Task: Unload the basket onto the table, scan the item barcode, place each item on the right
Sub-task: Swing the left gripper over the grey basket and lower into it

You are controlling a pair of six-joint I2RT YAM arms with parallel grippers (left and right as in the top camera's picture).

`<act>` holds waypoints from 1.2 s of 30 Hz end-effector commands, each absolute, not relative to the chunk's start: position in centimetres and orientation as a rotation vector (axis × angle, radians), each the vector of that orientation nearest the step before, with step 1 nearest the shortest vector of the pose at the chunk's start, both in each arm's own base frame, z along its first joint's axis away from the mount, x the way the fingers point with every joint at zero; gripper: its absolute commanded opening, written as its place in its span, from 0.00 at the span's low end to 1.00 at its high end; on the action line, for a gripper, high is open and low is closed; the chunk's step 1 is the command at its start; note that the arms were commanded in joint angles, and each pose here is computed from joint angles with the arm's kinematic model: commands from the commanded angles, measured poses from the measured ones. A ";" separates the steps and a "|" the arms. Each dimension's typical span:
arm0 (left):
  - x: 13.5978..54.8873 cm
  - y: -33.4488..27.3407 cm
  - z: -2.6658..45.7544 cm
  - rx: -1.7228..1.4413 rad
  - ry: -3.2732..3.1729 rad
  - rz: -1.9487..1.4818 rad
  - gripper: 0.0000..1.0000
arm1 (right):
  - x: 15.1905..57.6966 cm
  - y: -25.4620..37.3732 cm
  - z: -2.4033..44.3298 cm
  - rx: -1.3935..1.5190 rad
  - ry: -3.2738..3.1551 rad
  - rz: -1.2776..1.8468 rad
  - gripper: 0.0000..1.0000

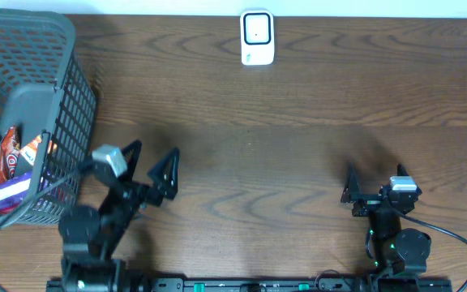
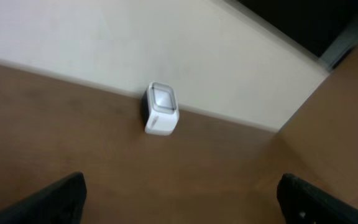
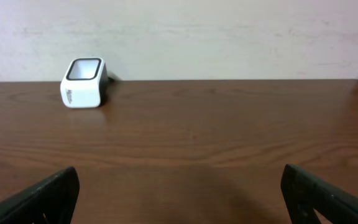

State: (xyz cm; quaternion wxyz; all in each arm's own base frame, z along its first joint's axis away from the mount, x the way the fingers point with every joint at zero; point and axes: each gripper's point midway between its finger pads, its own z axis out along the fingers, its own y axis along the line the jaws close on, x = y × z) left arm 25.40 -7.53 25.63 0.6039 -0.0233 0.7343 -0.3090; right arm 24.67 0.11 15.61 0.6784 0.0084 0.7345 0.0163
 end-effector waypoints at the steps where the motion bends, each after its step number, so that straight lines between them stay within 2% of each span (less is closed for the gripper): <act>1: 27.0 -7.6 27.7 0.007 1.762 -0.662 0.98 | 24.7 0.0 15.5 0.028 1.653 0.039 0.99; 7: 28.5 -7.7 28.4 0.057 1.931 -0.608 0.98 | 24.7 0.0 15.5 0.027 1.653 0.040 0.99; 14: 28.5 -9.2 31.9 0.168 1.866 -0.668 0.98 | 24.7 0.0 15.5 0.027 1.654 0.040 0.99; 22: 28.6 -4.9 36.0 -0.056 2.035 -0.444 0.98 | 24.7 0.0 15.5 0.027 1.654 0.040 0.99; 36: 27.5 -4.0 34.5 -0.116 2.156 -0.394 0.98 | 24.7 0.0 15.5 0.027 1.653 0.040 0.99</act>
